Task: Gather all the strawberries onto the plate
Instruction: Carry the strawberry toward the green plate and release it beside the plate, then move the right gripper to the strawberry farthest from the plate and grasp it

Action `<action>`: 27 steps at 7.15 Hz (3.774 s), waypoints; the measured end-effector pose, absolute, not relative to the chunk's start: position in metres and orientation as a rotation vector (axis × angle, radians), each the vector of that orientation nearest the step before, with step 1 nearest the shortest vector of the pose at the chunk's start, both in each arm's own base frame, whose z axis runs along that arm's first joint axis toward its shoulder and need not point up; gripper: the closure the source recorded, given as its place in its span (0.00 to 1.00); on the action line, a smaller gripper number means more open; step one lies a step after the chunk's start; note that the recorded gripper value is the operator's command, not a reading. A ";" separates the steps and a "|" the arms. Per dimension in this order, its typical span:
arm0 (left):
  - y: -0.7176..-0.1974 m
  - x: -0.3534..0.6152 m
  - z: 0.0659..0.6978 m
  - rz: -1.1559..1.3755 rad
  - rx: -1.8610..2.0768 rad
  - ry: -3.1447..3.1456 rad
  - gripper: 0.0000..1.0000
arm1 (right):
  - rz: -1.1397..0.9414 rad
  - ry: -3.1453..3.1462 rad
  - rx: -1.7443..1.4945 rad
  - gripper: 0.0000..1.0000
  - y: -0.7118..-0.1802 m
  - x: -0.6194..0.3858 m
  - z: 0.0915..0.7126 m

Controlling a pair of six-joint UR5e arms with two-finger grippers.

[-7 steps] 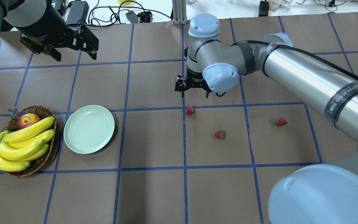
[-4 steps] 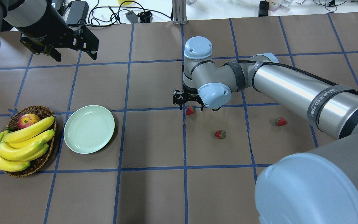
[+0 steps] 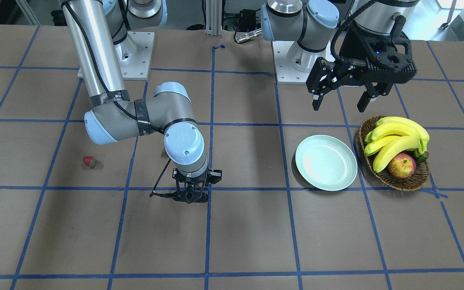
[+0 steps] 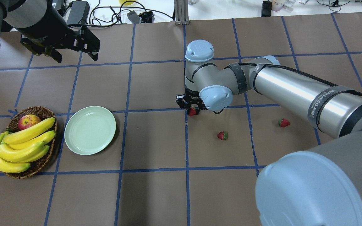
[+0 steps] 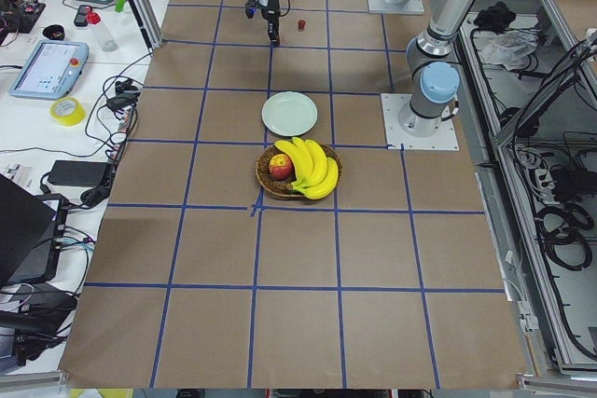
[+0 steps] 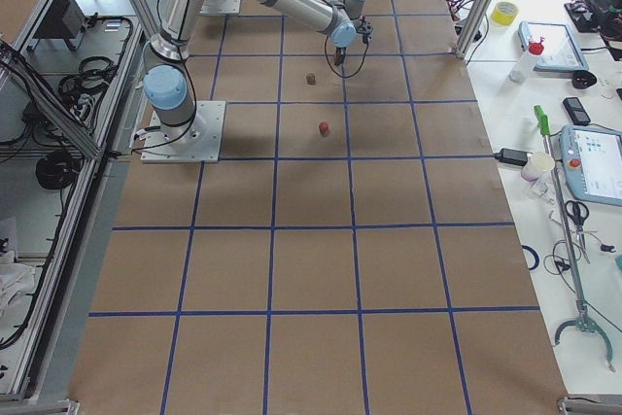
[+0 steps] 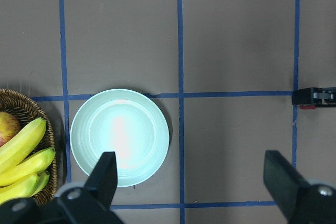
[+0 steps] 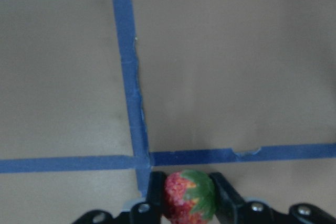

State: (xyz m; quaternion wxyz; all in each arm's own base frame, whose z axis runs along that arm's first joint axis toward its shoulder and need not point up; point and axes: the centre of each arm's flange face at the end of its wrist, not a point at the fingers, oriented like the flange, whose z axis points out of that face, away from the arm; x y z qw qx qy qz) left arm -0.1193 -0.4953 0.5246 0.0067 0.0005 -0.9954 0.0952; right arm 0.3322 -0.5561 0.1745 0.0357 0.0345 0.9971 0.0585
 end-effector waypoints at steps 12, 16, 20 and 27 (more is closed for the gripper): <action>-0.495 -0.118 0.525 0.299 -0.005 -3.116 0.00 | 0.186 3.039 0.158 0.00 -0.517 0.345 0.236; -0.495 -0.118 0.524 0.296 -0.003 -3.116 0.00 | 0.209 3.143 0.187 0.09 -0.497 0.235 0.210; -0.497 -0.117 0.524 0.305 -0.016 -3.116 0.00 | 0.299 3.133 0.163 0.80 -0.465 0.227 0.167; -0.501 -0.117 0.482 0.177 0.008 -3.122 0.00 | 0.270 2.928 0.143 0.95 -0.493 0.284 0.196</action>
